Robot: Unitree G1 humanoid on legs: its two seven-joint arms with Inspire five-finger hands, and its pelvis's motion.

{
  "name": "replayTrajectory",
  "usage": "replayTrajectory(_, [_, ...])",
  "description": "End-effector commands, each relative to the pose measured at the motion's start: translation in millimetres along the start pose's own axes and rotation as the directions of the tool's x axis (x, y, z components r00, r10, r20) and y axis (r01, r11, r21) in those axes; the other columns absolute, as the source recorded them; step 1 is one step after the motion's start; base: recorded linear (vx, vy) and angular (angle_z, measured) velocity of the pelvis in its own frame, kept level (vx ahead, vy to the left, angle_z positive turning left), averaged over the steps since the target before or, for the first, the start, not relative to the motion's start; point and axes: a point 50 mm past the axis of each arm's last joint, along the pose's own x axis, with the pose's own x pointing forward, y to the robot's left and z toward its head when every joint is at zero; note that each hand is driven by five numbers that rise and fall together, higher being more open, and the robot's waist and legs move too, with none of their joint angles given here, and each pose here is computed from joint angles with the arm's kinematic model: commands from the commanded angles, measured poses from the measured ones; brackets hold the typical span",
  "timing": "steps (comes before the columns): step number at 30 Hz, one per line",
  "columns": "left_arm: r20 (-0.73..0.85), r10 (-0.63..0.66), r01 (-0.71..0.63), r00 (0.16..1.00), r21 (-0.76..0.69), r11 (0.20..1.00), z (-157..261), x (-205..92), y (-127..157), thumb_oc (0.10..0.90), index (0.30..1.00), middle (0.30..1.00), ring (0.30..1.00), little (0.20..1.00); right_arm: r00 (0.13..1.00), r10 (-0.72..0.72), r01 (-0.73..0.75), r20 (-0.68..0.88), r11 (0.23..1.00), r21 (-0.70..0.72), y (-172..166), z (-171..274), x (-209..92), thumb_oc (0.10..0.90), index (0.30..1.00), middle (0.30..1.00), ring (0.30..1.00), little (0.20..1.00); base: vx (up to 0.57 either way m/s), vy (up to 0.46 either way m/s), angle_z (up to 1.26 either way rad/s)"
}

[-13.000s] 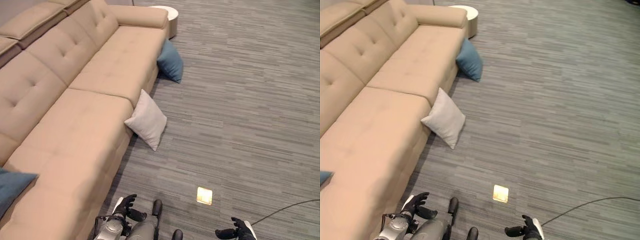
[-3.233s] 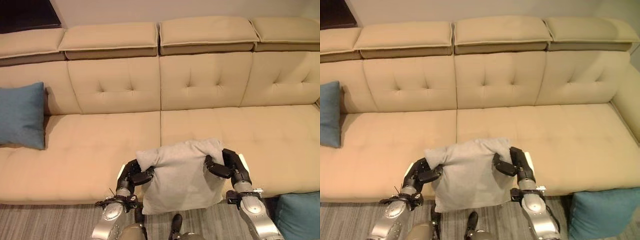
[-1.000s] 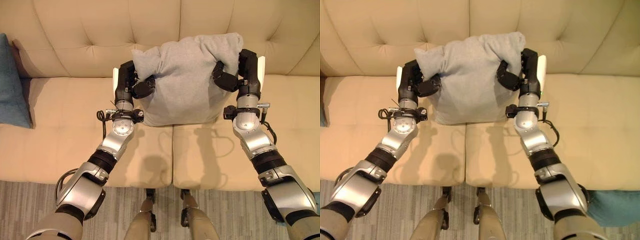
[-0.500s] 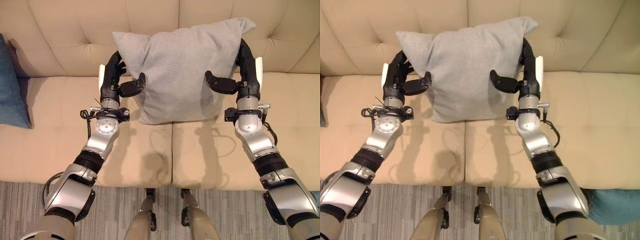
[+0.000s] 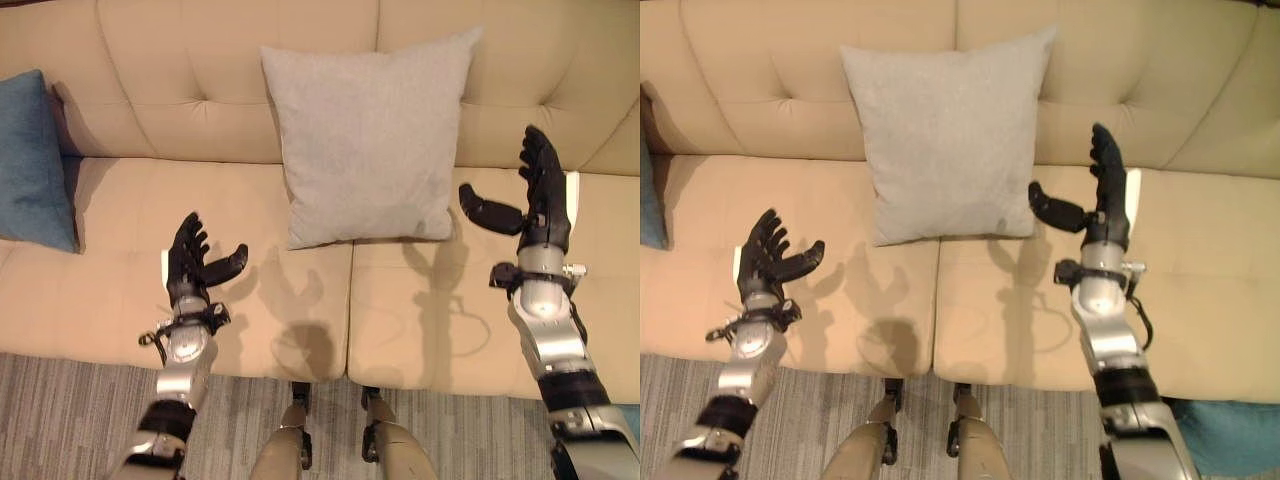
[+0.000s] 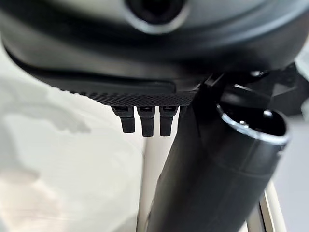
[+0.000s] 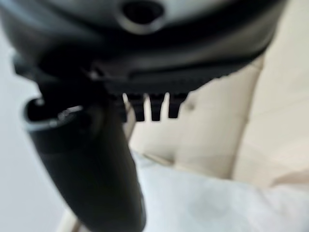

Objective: Pick up all the scattered cushions and arrange them neatly on the sofa.

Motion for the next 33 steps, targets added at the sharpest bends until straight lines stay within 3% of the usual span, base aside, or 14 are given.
replayTrajectory(1, [0.111, -0.060, 0.054, 0.992, 0.057, 0.997, 18, 5, 7, 0.800, 0.900, 0.900, 0.900, 0.900, 0.997, 0.013, -0.012, 0.074, 1.000, -0.015, -6, 3, -13, 0.800, 0.900, 0.900, 0.900, 0.900, 0.00, 0.000, 0.00])
replayTrajectory(5, [-0.027, -0.084, 0.087, 0.996, 0.106, 0.991, -15, -19, 18, 0.800, 0.900, 0.900, 0.900, 0.900, 0.995, 0.056, -0.059, -0.076, 0.998, -0.032, -4, -30, -44, 0.800, 0.900, 0.900, 0.900, 0.900, 0.01, -0.005, -0.01])
replayTrajectory(6, [-0.138, -0.093, 0.115, 0.986, 0.164, 0.980, -38, -36, 28, 0.800, 0.900, 0.900, 0.900, 0.900, 0.973, 0.089, -0.101, -0.214, 0.994, -0.046, -2, -57, -71, 0.800, 0.900, 0.900, 0.900, 0.900, 0.05, -0.019, -0.02])
replayTrajectory(7, [-0.140, -0.093, 0.116, 0.986, 0.166, 0.979, -39, -37, 29, 0.800, 0.900, 0.900, 0.900, 0.900, 0.972, 0.089, -0.102, -0.216, 0.994, -0.046, -3, -58, -72, 0.800, 0.900, 0.900, 0.900, 0.900, 0.08, -0.034, -0.01])
replayTrajectory(9, [-0.331, -0.084, 0.170, 0.940, 0.243, 0.955, -75, -69, 49, 0.800, 0.900, 0.900, 0.900, 0.900, 0.909, 0.126, -0.158, -0.398, 0.986, -0.048, -2, -91, -112, 0.800, 0.900, 0.900, 0.900, 0.900, 0.07, -0.032, -0.01])
replayTrajectory(11, [-0.386, -0.069, 0.182, 0.920, 0.265, 0.947, -85, -80, 57, 0.800, 0.900, 0.900, 0.900, 0.900, 0.885, 0.133, -0.173, -0.447, 0.984, -0.051, -2, -100, -124, 0.800, 0.900, 0.900, 0.900, 0.900, 0.03, -0.015, -0.03])
replayTrajectory(12, [-0.495, -0.030, 0.204, 0.869, 0.303, 0.931, -105, -100, 70, 0.800, 0.900, 0.900, 0.900, 0.900, 0.834, 0.146, -0.193, -0.532, 0.981, -0.034, -1, -114, -145, 0.800, 0.900, 0.900, 0.900, 0.900, 0.02, -0.010, -0.05])
replayTrajectory(14, [-0.549, -0.002, 0.218, 0.836, 0.327, 0.919, -116, -111, 77, 0.800, 0.900, 0.900, 0.900, 0.900, 0.804, 0.148, -0.209, -0.575, 0.977, -0.042, -1, -122, -155, 0.800, 0.900, 0.900, 0.900, 0.900, 0.01, -0.024, -0.07])
replayTrajectory(15, [-0.633, 0.052, 0.239, 0.772, 0.365, 0.900, -132, -129, 89, 0.800, 0.900, 0.900, 0.900, 0.900, 0.755, 0.168, -0.233, -0.634, 0.972, -0.020, 3, -131, -171, 0.800, 0.900, 0.900, 0.900, 0.900, 0.02, -0.036, -0.04])
replayTrajectory(17, [-0.665, 0.077, 0.253, 0.742, 0.385, 0.888, -139, -137, 94, 0.800, 0.900, 0.900, 0.900, 0.900, 0.736, 0.179, -0.255, -0.653, 0.967, -0.022, 5, -135, -177, 0.800, 0.900, 0.900, 0.900, 0.900, 0.02, -0.031, -0.03])
replayTrajectory(19, [-0.742, 0.162, 0.261, 0.651, 0.420, 0.869, -155, -162, 108, 0.800, 0.900, 0.900, 0.900, 0.900, 0.668, 0.188, -0.279, -0.720, 0.960, -0.008, 6, -146, -196, 0.800, 0.900, 0.900, 0.900, 0.900, 0.01, -0.043, 0.01])
replayTrajectory(24, [-0.763, 0.197, 0.268, 0.616, 0.438, 0.858, -159, -172, 114, 0.800, 0.900, 0.900, 0.900, 0.900, 0.595, 0.166, -0.286, -0.787, 0.958, -0.014, -1, -157, -216, 0.800, 0.900, 0.900, 0.900, 0.900, 0.01, -0.046, 0.03])
replayTrajectory(33, [-0.776, 0.149, 0.339, 0.613, 0.429, 0.837, -163, -160, 99, 0.800, 0.900, 0.900, 0.900, 0.900, 0.447, 0.117, -0.345, -0.887, 0.937, -0.051, -9, -178, -239, 0.800, 0.900, 0.900, 0.900, 0.900, -0.14, -0.016, 0.09])
